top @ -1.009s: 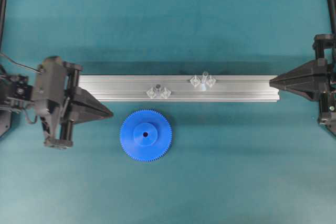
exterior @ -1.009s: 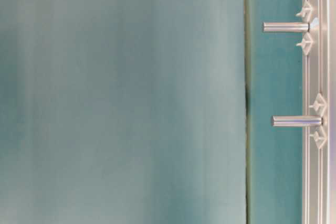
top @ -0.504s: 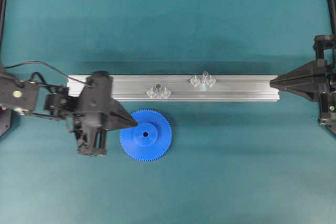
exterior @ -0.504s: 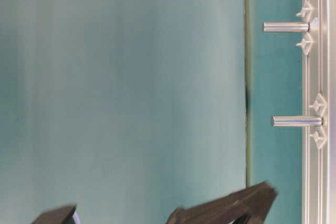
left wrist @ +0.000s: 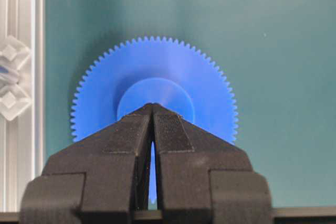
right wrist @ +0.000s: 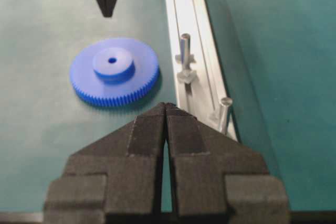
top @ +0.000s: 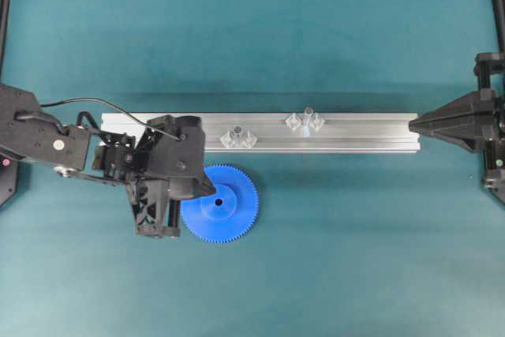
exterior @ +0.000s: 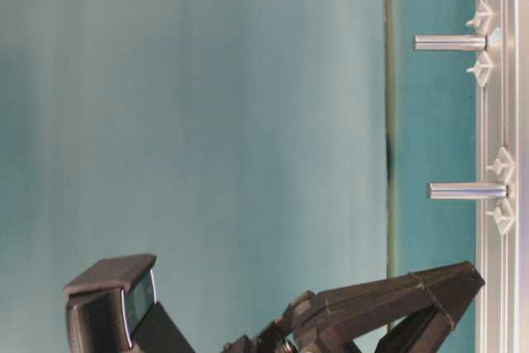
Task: Find the location of the shaft and insert the large gear.
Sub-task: 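Lower the open left gripper over the blue gear's hub, then close the left gripper on the gear hub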
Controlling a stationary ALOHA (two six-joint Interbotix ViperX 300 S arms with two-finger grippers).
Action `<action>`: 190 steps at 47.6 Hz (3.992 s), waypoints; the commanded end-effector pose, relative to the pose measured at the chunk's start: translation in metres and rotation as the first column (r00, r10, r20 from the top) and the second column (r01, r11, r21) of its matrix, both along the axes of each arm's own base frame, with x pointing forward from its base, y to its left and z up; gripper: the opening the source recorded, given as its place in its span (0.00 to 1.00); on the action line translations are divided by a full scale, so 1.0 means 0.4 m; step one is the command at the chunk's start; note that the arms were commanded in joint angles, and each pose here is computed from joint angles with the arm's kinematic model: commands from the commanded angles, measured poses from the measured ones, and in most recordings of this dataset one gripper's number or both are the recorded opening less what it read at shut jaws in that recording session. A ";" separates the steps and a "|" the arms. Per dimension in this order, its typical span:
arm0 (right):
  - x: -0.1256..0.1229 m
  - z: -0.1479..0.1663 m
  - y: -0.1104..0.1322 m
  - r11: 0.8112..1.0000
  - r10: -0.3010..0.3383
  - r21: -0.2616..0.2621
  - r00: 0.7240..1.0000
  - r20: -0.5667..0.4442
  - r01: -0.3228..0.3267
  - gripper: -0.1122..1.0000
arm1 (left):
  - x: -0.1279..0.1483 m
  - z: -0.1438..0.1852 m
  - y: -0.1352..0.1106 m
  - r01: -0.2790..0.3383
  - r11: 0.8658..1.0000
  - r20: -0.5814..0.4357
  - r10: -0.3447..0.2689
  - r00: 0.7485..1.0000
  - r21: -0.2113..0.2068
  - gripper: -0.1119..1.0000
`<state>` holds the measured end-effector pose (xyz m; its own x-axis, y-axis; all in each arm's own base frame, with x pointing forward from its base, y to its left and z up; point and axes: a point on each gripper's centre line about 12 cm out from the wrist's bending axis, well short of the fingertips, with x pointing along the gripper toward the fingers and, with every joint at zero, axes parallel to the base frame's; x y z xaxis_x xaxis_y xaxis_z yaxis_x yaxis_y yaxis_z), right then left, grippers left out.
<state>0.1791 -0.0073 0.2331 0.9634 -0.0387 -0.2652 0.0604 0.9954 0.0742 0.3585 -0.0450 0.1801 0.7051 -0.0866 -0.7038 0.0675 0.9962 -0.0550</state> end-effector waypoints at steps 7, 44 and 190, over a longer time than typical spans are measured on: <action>0.003 0.006 -0.001 1.000 -0.005 0.012 1.000 0.007 0.005 0.10 | 0.032 0.026 -0.008 0.006 1.000 -0.018 -0.006 1.000 0.005 0.10; -0.003 -0.018 -0.001 1.000 -0.006 0.015 1.000 -0.016 0.006 0.10 | 0.113 -0.035 -0.033 0.043 0.998 -0.285 -0.026 0.958 0.053 0.10; -0.014 -0.026 0.000 0.999 -0.016 0.052 1.000 -0.011 0.016 0.10 | 0.150 -0.139 -0.020 -0.043 0.998 -0.446 0.058 0.893 0.045 0.94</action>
<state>0.1719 -0.0070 0.2195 0.9579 -0.0384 -0.2844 0.0734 0.9908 0.1133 0.4165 -0.0522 0.1199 0.3023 -0.0291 -0.9528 -0.0059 0.9995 -0.0324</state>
